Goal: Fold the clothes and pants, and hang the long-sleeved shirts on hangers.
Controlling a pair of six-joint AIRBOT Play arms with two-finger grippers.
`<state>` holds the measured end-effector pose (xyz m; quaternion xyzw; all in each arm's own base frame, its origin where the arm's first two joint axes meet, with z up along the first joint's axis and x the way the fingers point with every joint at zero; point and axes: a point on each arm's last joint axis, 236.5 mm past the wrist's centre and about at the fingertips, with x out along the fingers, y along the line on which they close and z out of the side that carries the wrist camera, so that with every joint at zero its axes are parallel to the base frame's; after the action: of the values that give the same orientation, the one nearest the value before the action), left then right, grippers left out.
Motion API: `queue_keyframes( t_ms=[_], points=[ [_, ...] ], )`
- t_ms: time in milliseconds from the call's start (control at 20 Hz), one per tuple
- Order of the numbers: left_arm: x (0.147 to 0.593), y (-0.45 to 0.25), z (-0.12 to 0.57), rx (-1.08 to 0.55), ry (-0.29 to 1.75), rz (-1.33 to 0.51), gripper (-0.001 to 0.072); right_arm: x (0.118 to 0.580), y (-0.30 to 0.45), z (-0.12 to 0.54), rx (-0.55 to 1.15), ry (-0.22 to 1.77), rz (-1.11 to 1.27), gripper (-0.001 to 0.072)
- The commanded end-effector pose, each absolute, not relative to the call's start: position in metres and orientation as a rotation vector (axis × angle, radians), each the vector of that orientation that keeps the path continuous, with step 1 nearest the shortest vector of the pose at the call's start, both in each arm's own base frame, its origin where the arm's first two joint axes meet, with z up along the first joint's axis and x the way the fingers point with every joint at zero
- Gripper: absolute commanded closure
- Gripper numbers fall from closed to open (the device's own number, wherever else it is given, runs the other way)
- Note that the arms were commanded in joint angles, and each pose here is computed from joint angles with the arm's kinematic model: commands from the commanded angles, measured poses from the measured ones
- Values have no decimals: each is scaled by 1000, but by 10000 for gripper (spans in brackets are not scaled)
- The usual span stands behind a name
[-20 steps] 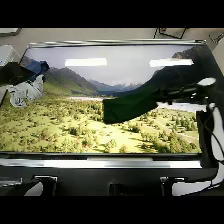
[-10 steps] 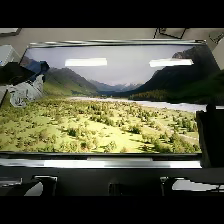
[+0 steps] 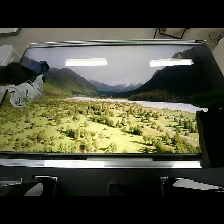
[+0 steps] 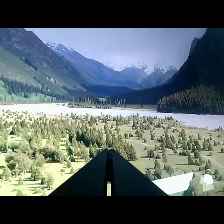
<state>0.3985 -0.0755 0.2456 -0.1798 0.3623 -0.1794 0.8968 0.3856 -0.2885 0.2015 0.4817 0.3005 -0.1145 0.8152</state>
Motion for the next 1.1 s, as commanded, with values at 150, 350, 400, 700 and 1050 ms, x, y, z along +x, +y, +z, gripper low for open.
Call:
queue_keyframes(
  t_ms=[150, 350, 400, 700, 1050],
  points=[
    [397, -81, 245, -367, 754, -385, 680, 293, -330, 190, 1016, 734, -522, 678],
    [399, -81, 247, -364, 744, -385, 680, 216, -311, 135, 1046, 1096, -687, 678],
    [399, -81, 247, -364, 745, -386, 680, 202, -312, 129, 1037, 1135, -739, 678],
    [397, -90, 248, -365, 747, -410, 680, 147, -283, 70, 1102, 1355, -867, 678],
    [395, -99, 252, -387, 743, -442, 680, 120, -276, 9, 1057, 1421, -945, 678]
  ],
)
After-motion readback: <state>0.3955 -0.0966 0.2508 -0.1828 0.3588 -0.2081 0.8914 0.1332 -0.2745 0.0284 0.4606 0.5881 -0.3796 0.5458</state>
